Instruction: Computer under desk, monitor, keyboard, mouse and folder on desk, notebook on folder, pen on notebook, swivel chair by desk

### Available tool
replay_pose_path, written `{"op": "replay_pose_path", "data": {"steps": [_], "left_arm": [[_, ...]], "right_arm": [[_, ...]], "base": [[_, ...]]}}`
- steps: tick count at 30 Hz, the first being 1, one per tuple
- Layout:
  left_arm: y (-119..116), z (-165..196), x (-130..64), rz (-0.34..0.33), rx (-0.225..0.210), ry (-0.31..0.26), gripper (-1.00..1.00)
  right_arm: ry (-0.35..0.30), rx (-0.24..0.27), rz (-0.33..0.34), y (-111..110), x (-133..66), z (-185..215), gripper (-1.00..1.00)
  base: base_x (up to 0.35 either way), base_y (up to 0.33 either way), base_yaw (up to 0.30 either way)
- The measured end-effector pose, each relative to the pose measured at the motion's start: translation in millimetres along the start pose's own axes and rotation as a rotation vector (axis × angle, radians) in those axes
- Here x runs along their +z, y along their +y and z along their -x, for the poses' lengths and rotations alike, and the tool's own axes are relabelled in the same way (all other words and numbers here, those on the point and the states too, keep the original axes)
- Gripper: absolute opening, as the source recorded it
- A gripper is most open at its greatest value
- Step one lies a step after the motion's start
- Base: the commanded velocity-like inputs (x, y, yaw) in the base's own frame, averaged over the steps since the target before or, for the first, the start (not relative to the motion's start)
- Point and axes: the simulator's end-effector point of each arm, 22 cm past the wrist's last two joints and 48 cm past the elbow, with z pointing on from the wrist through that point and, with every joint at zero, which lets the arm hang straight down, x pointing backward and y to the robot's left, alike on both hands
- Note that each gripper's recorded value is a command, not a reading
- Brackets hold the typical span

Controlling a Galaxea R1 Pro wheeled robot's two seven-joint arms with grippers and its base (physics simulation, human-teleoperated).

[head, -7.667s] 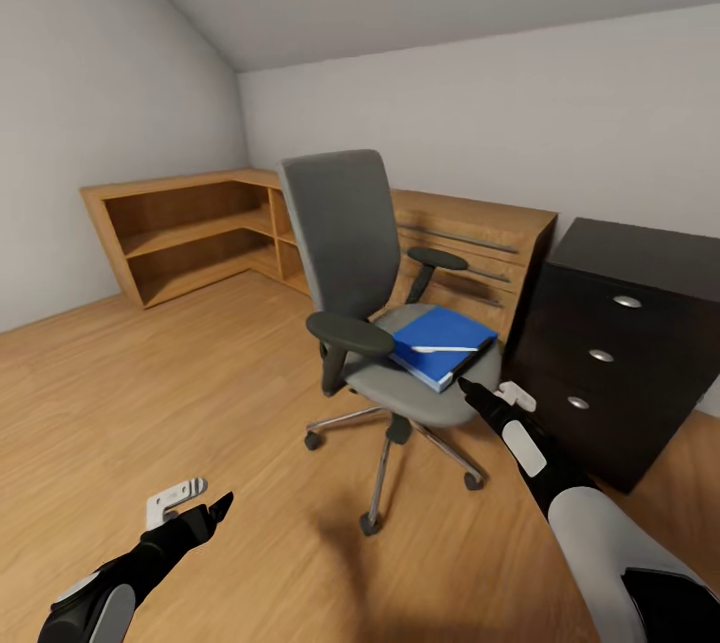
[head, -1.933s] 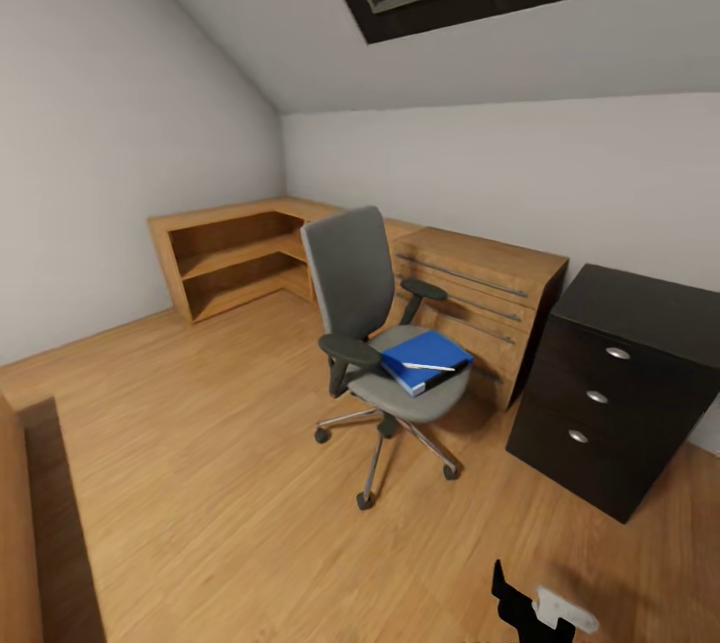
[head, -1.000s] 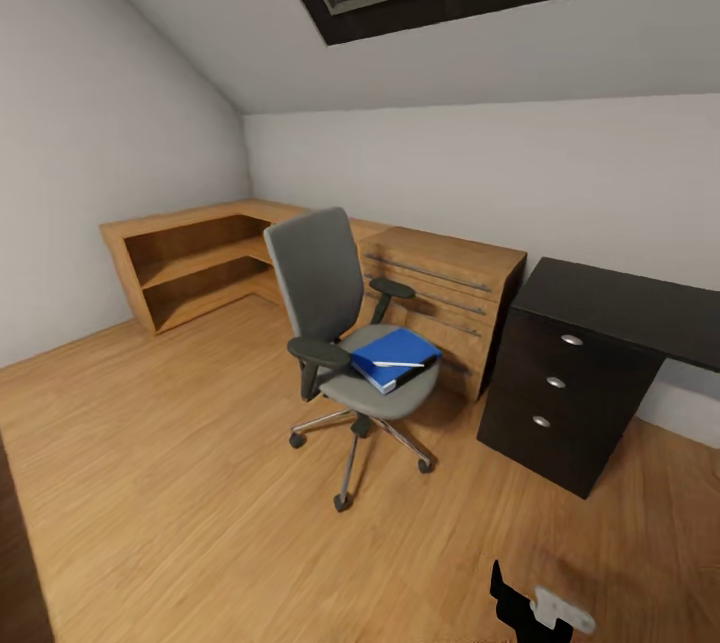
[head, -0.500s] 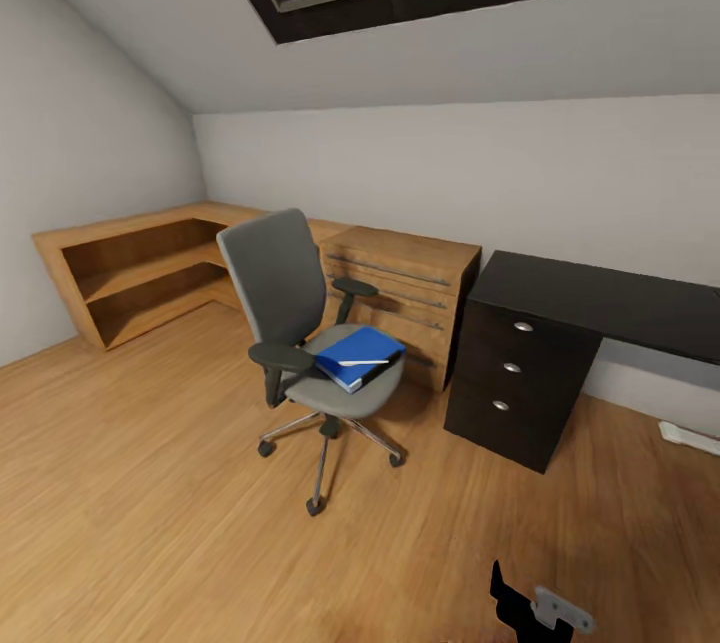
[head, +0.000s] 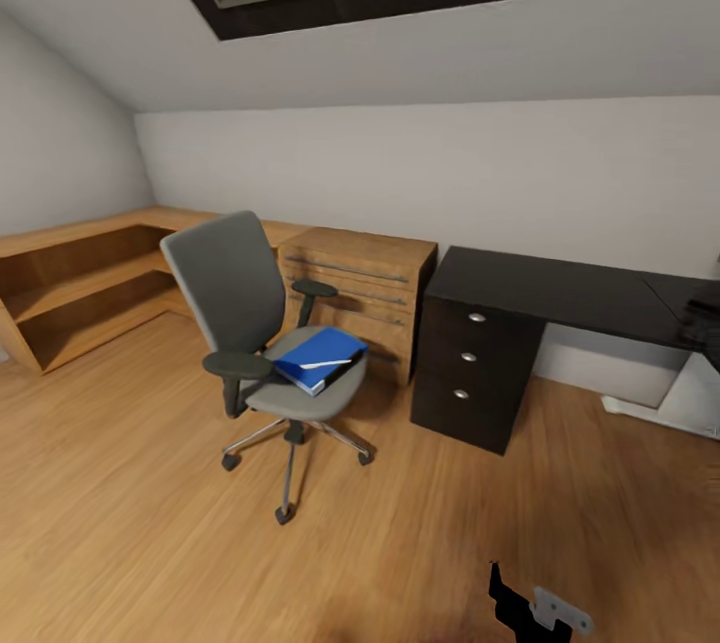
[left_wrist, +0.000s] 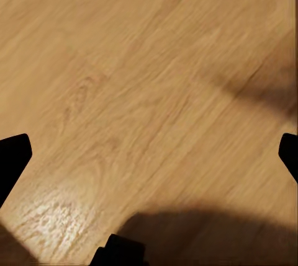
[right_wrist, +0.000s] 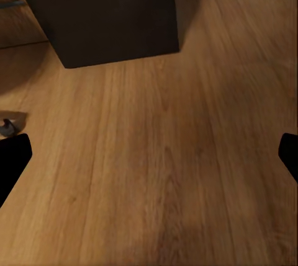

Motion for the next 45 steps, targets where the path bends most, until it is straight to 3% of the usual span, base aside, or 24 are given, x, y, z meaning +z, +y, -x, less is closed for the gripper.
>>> {"op": "replay_pose_path", "data": {"steps": [27,45], "left_arm": [[1,2,-0.4,0.001,0.000,-0.006,1.00],[4,-4,-0.7,0.006,0.000,0.005,1.00]], "right_arm": [[0.000,-0.014,0.031,11,-3.5,-1,1.00],[-0.001,-0.023,0.037,12,-4.6,-2,1.00]], "base": [[0.018,0.000,-0.261],[0.000,0.000,-0.024]]}}
